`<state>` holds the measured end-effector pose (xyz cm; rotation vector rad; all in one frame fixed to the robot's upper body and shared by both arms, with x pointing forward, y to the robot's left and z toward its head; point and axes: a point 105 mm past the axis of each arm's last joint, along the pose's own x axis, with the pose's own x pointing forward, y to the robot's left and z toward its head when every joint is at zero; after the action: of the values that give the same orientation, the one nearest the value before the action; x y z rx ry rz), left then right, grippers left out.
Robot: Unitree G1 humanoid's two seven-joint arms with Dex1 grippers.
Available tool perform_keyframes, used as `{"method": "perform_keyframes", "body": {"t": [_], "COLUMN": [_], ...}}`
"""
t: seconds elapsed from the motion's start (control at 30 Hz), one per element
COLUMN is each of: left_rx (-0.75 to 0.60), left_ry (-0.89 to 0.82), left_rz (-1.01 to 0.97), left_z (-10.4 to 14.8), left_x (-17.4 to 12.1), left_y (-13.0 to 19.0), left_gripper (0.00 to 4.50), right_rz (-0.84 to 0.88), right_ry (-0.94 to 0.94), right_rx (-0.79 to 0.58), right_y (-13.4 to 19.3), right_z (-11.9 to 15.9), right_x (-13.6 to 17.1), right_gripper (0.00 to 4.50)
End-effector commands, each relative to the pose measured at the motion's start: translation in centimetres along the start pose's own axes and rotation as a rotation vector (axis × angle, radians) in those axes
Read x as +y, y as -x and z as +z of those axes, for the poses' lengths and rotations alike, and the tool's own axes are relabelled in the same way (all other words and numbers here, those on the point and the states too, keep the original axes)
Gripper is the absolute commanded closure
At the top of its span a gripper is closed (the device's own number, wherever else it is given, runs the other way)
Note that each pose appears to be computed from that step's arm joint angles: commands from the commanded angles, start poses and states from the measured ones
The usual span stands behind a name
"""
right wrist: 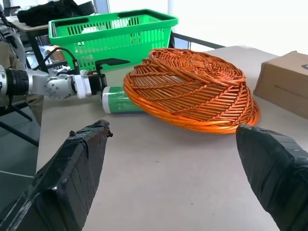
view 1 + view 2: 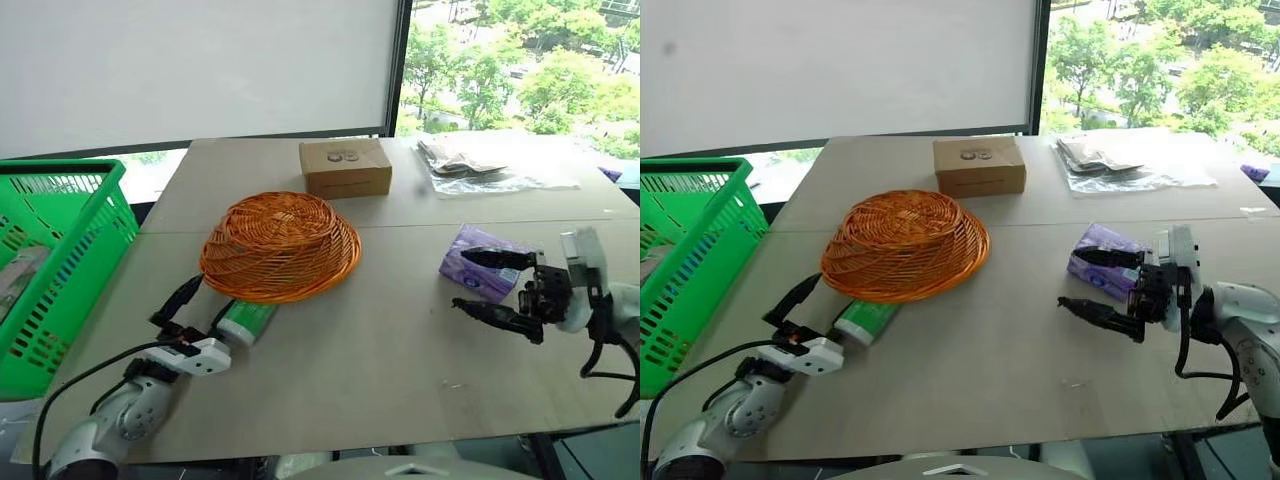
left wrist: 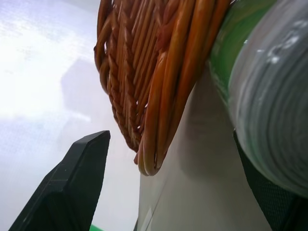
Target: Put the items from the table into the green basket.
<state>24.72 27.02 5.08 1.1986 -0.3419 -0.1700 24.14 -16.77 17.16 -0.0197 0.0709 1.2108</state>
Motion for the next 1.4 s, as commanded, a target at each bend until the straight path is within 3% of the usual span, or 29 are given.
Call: {"method": "perform_keyframes", "body": {"t": [0.03, 0.33, 0.87, 0.97, 1.07, 1.2, 1.33, 1.4], "left_rx": [-0.001, 0.032, -0.056, -0.102, -0.123, -0.155, -0.144, -0.084], "left_ry": [-0.01, 0.015, 0.034, 0.036, 0.063, 0.085, 0.114, 0.24], "left_rz": [0.084, 0.235, 0.233, 0.229, 0.222, 0.258, 0.334, 0.415], "left_z": [0.6, 0.7, 2.5, 3.1, 3.4, 4.0, 4.0, 3.4], "left_x": [0.6, 3.6, 1.5, 1.6, 1.6, 2.5, 5.2, 7.8], "left_y": [-1.1, -3.5, -5.6, -5.7, -6.0, -6.5, -7.9, -9.3], "left_gripper": [0.18, 0.18, 0.18, 0.94, 2.44, 3.97, 3.98, 3.98], "right_rz": [-0.03, 0.012, 0.012, 0.03, 0.048, 0.049, 0.067, 0.067], "right_ry": [-0.005, -0.063, -0.027, -0.051, -0.053, -0.043, -0.047, -0.047], "right_rx": [-0.01, -0.006, 0.013, 0.025, 0.036, 0.04, 0.024, 0.013], "right_y": [0.6, -0.3, -0.8, -0.9, -0.7, -0.7, -1.2, -1.4], "right_z": [1.5, 2.0, 4.2, 4.2, 4.7, 5.0, 4.8, 4.6], "right_x": [-0.8, -0.5, -1.2, -0.7, -0.7, -1.5, -1.4, -1.4], "right_gripper": [0.0, 0.0, 0.0, 0.0, 0.0, 0.0, 0.0, 0.0]}}
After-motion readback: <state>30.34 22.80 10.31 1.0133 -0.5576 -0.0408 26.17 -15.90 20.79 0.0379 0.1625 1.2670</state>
